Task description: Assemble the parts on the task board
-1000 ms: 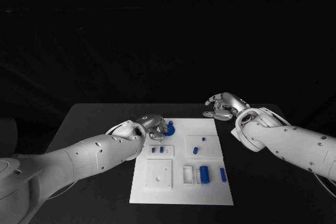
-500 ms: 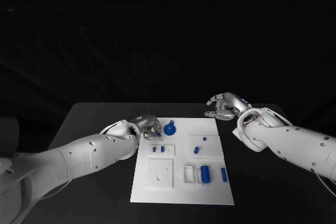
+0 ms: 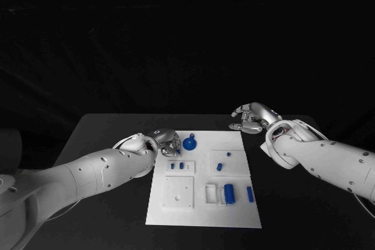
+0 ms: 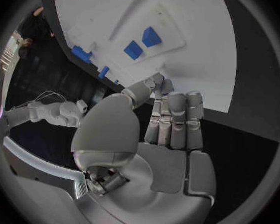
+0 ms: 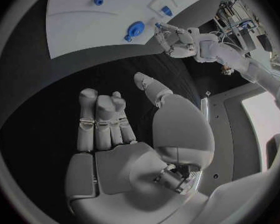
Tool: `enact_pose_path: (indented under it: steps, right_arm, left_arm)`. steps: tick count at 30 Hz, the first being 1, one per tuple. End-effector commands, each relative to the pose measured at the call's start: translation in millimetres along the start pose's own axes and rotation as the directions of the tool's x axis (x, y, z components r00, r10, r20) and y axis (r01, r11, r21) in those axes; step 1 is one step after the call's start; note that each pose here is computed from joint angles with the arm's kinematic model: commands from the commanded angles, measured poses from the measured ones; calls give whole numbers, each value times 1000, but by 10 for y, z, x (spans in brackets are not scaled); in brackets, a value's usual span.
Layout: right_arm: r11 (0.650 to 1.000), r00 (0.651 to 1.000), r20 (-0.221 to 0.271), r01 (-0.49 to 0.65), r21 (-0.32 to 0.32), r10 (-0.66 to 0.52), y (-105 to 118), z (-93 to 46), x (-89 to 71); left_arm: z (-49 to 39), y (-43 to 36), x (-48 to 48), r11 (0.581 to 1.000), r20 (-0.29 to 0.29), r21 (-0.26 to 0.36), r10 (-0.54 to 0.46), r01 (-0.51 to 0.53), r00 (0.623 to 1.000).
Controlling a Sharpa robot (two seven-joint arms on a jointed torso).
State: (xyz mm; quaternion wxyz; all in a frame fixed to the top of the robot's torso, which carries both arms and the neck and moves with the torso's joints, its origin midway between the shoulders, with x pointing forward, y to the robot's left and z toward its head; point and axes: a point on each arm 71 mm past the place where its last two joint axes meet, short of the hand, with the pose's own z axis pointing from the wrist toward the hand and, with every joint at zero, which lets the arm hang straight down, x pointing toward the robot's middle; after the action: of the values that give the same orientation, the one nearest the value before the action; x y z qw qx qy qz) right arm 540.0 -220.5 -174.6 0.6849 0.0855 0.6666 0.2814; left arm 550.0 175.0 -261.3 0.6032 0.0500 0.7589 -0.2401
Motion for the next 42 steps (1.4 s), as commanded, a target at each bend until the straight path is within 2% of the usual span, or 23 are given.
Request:
enact_pose_path:
  steps: [1,14,22,31,42]
  right_arm:
    - [1000,1000,-11,7,-11,-7,13,-1,11]
    - [1000,1000,-12,7,-12,-7,21,2,15]
    - [1000,1000,-11,7,-11,-7,15,1,13]
    - [1000,1000,-11,7,-11,-8,15,2,14]
    - [1000,1000,-12,7,-11,-8,16,5,16]
  left_arm:
    - [1,-18,17,1000,-22,7,4,-4,1000]
    - [14,-34,45,1000,-43,3,2,-2,999]
    - [13,11,71,1000,-69,-18,10,-12,998]
    - [7,-2,95,1000,-89,-13,12,-13,996]
    - [-2,-13,121,1000,-82,0,18,-18,996]
